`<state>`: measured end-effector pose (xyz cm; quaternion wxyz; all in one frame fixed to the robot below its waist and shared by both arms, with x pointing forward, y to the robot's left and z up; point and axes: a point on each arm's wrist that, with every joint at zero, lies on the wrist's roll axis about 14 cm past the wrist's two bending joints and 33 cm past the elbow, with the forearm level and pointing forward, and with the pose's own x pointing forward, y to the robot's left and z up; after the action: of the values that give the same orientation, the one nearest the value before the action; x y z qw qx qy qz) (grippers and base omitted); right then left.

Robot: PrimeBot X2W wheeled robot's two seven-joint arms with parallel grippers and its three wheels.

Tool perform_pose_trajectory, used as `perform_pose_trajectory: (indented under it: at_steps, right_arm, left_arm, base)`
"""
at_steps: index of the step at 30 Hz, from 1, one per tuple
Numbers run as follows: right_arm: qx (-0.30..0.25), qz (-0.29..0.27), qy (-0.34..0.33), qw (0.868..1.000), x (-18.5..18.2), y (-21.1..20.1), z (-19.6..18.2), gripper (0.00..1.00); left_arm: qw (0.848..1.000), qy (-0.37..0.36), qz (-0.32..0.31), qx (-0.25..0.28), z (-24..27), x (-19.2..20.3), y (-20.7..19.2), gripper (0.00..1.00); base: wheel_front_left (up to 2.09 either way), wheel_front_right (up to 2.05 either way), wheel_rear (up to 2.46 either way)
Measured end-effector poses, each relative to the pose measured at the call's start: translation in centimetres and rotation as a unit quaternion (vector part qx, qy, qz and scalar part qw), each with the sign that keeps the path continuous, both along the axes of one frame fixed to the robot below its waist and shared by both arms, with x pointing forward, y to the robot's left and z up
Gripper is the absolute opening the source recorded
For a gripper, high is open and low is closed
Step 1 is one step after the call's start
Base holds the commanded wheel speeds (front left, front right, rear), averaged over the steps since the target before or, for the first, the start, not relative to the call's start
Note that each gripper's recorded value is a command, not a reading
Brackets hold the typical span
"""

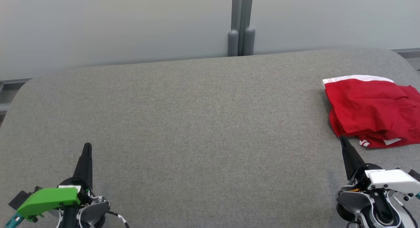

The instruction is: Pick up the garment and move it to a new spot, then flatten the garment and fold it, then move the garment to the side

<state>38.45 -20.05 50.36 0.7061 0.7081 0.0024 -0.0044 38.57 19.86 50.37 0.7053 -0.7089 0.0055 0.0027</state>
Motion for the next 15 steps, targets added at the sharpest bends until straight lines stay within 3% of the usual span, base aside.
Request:
perform_pose_trajectory:
  at_steps: [15]
  right_arm:
    - [0.0,0.0,0.0,1.0,0.0,0.0,0.0,0.0]
  left_arm:
    - [1.0,0.0,0.0,0.0,0.0,0.0,0.0,0.0]
  base:
    - [0.0,0.0,0.0]
